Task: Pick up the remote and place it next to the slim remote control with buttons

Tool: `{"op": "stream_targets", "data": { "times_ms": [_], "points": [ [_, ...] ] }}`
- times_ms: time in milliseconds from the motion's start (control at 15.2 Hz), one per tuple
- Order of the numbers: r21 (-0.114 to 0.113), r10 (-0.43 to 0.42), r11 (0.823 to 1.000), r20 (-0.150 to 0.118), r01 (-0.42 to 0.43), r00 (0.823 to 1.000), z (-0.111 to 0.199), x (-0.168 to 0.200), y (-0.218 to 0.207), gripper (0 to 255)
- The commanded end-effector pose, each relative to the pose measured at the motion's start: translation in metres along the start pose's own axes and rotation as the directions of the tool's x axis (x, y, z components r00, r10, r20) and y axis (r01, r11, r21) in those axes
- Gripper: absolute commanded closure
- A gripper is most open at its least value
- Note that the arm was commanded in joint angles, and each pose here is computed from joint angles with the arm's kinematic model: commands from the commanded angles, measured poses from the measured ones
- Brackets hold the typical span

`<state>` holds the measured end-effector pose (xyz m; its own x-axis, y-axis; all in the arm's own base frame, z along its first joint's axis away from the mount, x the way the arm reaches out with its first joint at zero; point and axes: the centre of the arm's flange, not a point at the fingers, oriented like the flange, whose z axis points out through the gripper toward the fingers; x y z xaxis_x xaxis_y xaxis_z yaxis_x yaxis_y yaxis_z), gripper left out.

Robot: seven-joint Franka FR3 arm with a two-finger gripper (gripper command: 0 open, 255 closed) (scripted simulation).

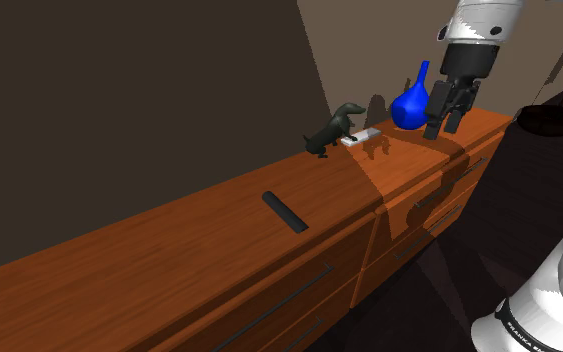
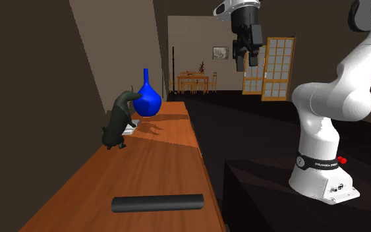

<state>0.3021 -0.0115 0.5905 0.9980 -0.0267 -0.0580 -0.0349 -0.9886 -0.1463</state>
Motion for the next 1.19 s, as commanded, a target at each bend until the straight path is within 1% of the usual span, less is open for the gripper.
{"op": "stream_targets", "data": {
  "times_ms": [0,1122],
  "points": [
    [0.000,0.000,1.000,0.000,0.000,1.000,0.000,0.000,0.000,0],
    [-0.034,0.061,0.997,-0.036,-0.062,0.997,0.144,0.136,-0.103,0]
  ]
}}
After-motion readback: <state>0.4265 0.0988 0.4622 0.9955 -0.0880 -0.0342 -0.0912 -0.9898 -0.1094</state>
